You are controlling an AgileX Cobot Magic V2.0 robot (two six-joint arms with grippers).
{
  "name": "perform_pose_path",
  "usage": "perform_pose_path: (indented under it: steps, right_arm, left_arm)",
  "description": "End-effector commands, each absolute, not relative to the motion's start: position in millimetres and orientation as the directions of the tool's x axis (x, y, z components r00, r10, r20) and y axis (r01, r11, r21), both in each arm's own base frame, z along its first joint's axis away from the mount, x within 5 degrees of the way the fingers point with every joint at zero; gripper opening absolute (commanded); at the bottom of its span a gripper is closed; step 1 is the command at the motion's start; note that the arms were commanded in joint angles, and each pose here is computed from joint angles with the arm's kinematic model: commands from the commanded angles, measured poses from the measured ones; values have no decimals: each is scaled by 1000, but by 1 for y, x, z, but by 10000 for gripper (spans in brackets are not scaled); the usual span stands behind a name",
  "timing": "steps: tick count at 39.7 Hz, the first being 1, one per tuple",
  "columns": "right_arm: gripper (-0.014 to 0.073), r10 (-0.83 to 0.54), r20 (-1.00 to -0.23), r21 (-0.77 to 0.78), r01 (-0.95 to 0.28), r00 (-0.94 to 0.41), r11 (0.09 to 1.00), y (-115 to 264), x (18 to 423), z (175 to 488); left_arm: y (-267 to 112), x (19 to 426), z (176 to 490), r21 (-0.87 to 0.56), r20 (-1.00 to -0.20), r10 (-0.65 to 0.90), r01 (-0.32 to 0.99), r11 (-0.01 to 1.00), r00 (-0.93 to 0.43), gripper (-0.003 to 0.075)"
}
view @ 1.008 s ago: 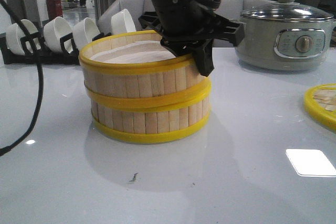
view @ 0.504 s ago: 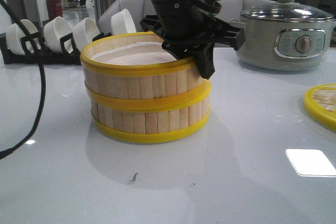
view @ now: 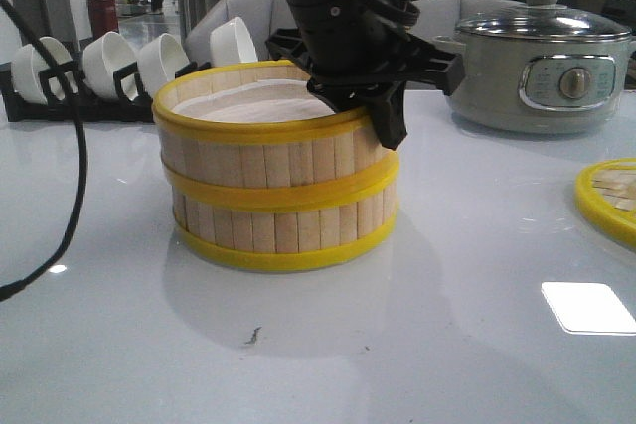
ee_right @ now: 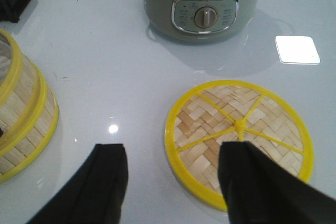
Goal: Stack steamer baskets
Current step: 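Lift the basket with the left gripper and set it onto the middle basket, then open the left gripper and raise it away from the stack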
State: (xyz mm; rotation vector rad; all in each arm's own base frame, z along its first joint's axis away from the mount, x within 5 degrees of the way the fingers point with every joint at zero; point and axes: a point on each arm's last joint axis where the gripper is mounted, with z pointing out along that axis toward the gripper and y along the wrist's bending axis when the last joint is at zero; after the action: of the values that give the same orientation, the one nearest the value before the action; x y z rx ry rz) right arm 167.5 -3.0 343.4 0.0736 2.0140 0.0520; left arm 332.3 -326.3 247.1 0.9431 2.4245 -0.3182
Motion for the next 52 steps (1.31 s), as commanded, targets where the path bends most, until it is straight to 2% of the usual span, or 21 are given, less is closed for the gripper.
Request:
perform_pose_path:
  steps: [1,5,9,18,22,25,31,39,52]
  right_arm:
    - [494,74,-947,67,31,-312,997,-4,170,364]
    - [494,74,-947,68,31,-313,997,-4,170,364]
    - [494,74,-947,68,31,-314,997,-4,170,363]
    - [494,74,-946,68,31,-316,997,-4,169,363]
    - [494,74,-946,68,31,-316,997,-4,169,363]
    - [494,74,-945,68,31,-319,997,-4,169,363]
    - [494,74,-944,68,31,-320,997,-4,169,363]
    - [494,74,-944,68,31,-321,997,-4,169,363]
    - [494,75,-942,69,31,-326,997,-4,169,362]
  left_arm:
    - [-328,329,289,-31,-658,506,691,722,-558,216]
    - [-328,330,293,-30,-663,503,692,722,-554,332]
    - [-328,331,301,-13,-677,503,693,721,-537,400]
    - [-327,332,320,5,-688,506,693,721,-521,405]
    - [-326,332,333,9,-702,491,683,730,-516,384]
    - [-324,332,343,15,-714,481,675,737,-509,322]
    - [-311,335,371,22,-761,438,656,755,-479,76]
    - [-273,340,406,36,-812,372,598,801,-450,91]
    - [-178,350,459,50,-867,245,415,909,-434,91]
